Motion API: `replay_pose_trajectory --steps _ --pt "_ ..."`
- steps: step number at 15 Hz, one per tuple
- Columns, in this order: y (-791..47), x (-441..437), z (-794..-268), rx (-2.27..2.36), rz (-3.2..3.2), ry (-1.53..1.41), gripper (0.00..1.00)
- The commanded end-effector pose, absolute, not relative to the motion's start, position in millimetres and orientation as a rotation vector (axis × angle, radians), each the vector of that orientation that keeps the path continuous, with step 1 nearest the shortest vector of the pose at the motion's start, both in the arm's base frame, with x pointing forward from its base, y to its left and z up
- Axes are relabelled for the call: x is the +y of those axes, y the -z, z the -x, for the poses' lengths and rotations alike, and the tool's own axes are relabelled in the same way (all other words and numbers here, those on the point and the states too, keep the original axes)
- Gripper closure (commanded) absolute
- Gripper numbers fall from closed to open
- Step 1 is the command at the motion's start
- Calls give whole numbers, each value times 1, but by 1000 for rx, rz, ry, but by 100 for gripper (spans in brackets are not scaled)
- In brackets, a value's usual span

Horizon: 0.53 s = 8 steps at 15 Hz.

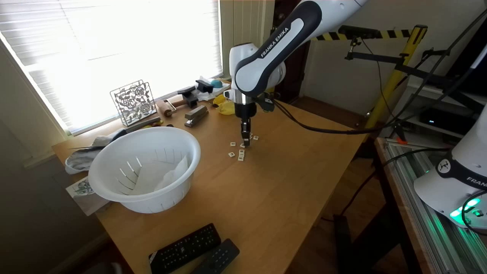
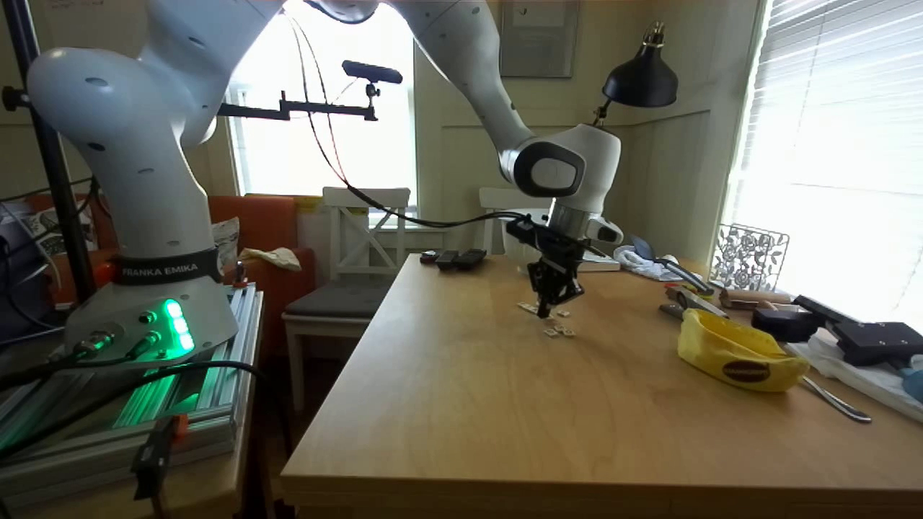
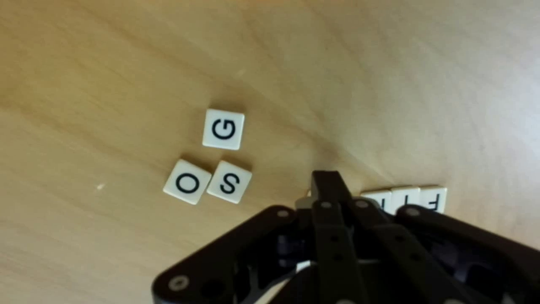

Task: Create the word 'Firm' using the letter tiles.

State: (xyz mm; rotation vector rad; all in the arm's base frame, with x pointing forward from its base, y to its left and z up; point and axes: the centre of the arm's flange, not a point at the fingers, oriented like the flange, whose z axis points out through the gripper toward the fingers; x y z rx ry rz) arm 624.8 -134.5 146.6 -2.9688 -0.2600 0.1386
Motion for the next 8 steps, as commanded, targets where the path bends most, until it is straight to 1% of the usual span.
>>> replay_pose_trajectory --steps 1,8 --pt "-138 -129 -616 -359 2958 -188 100" --pt "-138 -125 -618 -491 2949 -208 100"
